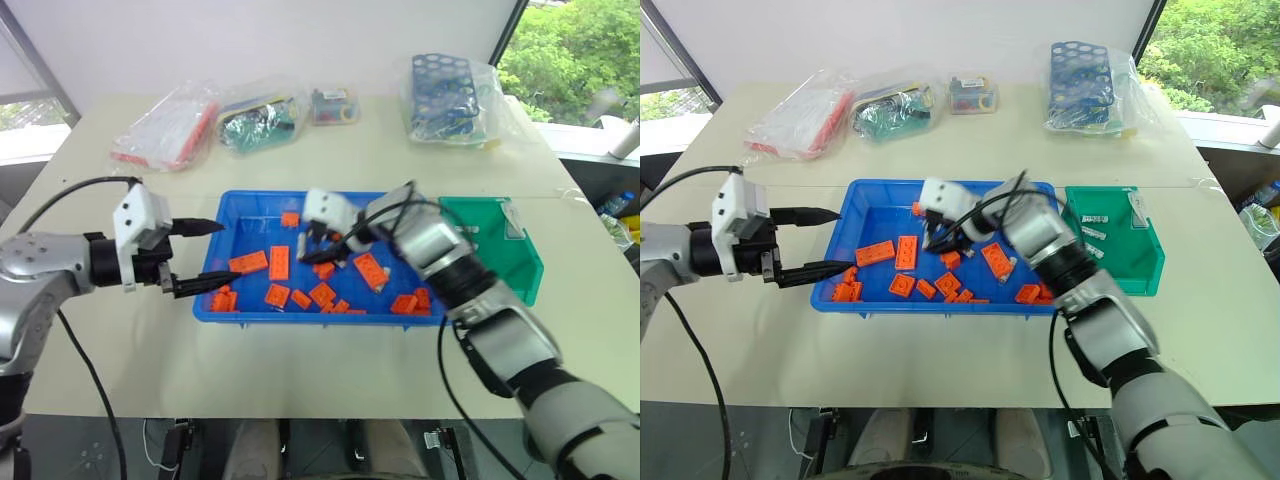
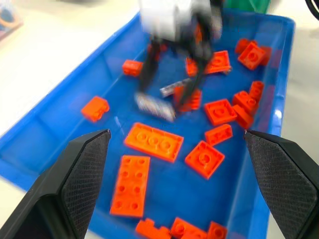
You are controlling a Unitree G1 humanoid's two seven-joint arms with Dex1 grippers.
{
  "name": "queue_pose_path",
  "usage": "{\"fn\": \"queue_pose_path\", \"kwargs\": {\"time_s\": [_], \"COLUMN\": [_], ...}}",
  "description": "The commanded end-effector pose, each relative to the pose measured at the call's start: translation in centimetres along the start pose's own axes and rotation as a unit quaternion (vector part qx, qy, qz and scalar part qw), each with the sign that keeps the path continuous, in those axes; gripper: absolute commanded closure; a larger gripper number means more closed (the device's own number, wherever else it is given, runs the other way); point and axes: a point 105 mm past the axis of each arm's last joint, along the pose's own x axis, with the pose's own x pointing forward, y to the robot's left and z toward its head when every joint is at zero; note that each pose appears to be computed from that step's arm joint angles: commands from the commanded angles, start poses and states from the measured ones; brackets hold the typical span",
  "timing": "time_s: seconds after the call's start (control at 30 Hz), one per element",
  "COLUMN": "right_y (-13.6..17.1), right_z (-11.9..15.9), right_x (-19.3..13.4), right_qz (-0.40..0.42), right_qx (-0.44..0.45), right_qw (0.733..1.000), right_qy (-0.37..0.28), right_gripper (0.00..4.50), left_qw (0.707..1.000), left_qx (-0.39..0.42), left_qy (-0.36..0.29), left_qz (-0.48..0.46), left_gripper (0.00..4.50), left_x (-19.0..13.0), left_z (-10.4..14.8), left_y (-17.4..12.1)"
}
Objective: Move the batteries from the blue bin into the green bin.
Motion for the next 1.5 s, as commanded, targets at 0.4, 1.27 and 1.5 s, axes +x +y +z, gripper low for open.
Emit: {"fn": "queue_pose_path", "kwargs": {"time_s": [0.4,1.27,1.5], "right_y": [-3.5,2.1,1.9], "right_z": [-8.4,-3.9,-5.7], "right_x": [-20.8,-2.2,-0.2], "right_qz": [-0.272,-0.040,-0.040], "right_qx": [0.152,0.106,0.106], "right_qw": [0.946,0.994,0.993], "right_qy": [0.086,0.004,0.023], "right_gripper": [2.21,0.11,0.11], "left_qw": [0.999,0.998,0.998], "left_qx": [0.018,0.034,0.039], "left_qy": [-0.034,-0.041,-0.048], "left_qz": [-0.034,-0.028,-0.019], "left_gripper": [0.00,0.00,0.00], "left_x": [2.9,2.9,3.2], "left_z": [0.4,1.9,2.6], "left_y": [0.5,0.6,0.9]}}
